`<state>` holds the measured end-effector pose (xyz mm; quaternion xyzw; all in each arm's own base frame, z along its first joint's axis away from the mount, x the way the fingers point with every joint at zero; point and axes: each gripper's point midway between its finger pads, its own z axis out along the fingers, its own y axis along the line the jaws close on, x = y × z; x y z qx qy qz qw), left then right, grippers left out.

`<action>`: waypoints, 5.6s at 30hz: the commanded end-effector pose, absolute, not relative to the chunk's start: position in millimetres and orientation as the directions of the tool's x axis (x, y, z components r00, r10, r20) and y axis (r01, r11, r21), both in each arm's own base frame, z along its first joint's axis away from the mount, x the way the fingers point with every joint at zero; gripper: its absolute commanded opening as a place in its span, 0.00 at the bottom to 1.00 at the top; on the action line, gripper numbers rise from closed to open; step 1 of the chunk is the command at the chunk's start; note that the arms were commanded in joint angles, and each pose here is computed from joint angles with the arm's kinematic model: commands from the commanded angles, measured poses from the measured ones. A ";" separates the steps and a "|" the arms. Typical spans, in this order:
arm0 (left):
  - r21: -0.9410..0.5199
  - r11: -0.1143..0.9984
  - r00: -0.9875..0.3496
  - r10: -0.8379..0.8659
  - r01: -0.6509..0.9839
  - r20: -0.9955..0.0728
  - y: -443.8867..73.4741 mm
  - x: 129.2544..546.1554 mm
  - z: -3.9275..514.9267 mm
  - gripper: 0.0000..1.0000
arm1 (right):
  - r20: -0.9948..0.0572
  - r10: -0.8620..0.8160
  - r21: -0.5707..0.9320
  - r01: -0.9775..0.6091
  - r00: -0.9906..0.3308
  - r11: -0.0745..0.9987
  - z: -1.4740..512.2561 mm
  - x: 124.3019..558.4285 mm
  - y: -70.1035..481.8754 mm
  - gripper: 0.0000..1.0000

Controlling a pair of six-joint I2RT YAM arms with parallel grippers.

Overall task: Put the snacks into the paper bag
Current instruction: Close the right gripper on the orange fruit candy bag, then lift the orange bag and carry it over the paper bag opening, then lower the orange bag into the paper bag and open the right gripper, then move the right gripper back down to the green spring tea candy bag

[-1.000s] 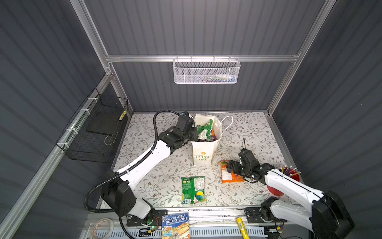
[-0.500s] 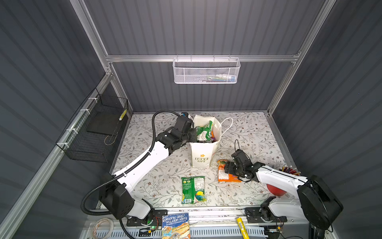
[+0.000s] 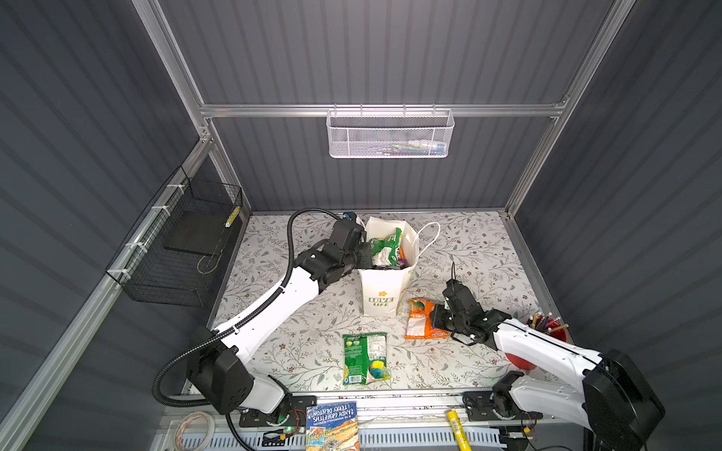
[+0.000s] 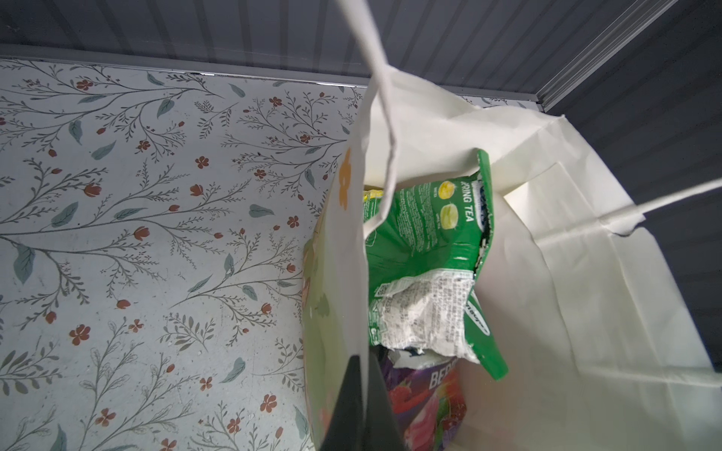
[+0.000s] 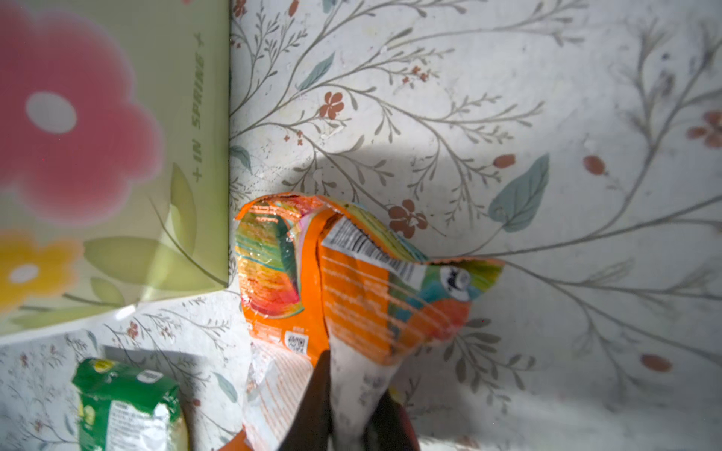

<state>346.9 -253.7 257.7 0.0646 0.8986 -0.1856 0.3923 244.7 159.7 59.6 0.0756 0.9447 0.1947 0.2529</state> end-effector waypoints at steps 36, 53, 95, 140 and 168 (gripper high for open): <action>-0.312 0.890 -0.650 -0.022 0.334 -0.759 -258.1 337.0 279.8 0.00 | -0.869 0.400 0.494 -0.475 -0.292 0.728 464.1 252.8 168.9 0.00; -0.304 0.891 -0.654 -0.011 0.337 -0.756 -259.7 338.4 275.7 0.00 | -0.889 0.142 0.374 -0.513 -0.435 0.772 383.4 347.3 288.0 0.00; -0.274 0.907 -0.638 -0.009 0.318 -0.770 -251.9 340.2 279.1 0.00 | -0.763 -0.106 0.261 -0.454 -0.638 0.852 296.5 306.7 265.3 0.54; -0.262 0.907 -0.627 0.003 0.329 -0.779 -252.7 341.9 279.3 0.00 | -0.485 -0.203 0.358 -0.405 -0.851 0.842 198.3 350.6 339.4 0.32; -0.212 0.944 -0.639 -0.001 0.253 -0.769 -238.8 347.3 270.0 0.00 | -0.718 -0.104 0.398 -0.529 -0.688 0.750 288.4 210.2 258.7 0.78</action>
